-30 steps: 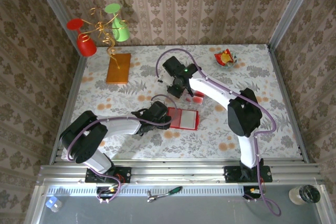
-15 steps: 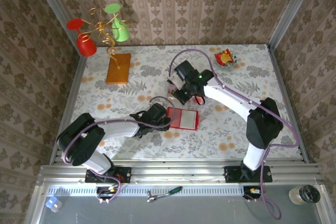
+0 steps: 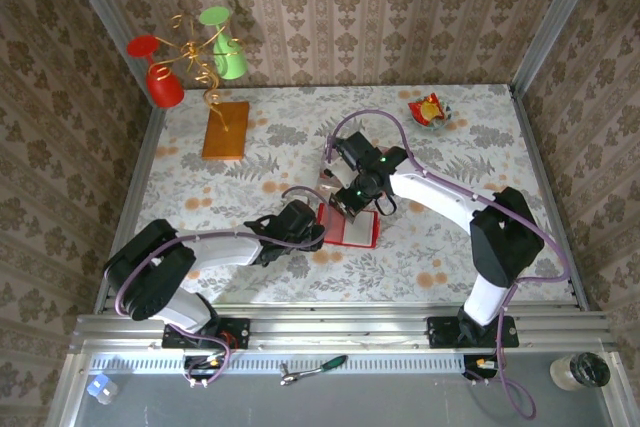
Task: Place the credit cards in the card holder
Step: Insert the credit card into the card slot.
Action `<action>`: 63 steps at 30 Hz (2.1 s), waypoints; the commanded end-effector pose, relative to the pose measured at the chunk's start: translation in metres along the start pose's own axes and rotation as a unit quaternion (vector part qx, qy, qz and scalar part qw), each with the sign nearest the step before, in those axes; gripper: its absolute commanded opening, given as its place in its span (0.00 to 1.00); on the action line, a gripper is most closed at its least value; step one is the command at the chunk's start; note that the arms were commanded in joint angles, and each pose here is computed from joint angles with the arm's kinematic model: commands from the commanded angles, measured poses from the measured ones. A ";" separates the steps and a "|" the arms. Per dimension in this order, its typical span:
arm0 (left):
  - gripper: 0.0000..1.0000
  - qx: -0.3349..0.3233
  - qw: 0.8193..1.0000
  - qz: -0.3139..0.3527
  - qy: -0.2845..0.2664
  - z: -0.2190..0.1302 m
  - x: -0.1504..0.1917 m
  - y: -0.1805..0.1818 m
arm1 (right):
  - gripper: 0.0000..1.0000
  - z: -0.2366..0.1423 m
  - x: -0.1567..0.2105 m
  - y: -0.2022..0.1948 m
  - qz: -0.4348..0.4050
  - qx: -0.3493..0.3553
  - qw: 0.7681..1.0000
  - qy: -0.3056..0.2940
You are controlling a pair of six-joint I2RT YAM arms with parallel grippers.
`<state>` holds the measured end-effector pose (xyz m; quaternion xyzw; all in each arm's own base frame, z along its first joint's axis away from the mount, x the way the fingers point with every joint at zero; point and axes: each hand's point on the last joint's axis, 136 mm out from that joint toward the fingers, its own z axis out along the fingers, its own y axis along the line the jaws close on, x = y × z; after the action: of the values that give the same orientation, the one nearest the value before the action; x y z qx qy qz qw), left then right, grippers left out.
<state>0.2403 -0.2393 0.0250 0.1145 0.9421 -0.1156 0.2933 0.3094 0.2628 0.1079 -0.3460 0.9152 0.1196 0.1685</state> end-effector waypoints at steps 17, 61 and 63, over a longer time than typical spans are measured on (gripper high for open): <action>1.00 -0.019 0.999 0.022 -0.028 -0.023 -0.029 0.008 | 0.00 0.042 0.026 0.004 0.005 -0.018 0.998 0.060; 1.00 -0.066 0.994 0.082 0.004 0.007 -0.011 0.025 | 0.00 -0.011 0.004 -0.008 0.240 -0.017 0.961 -0.136; 1.00 -0.066 0.995 0.079 0.004 0.006 -0.011 0.026 | 0.00 -0.015 0.003 -0.008 0.280 -0.034 0.943 -0.180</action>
<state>0.2637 -0.2328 0.0266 0.1855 0.9304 -0.0486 0.3125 0.2913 0.2424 0.0952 -0.1531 0.9462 0.1885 0.2140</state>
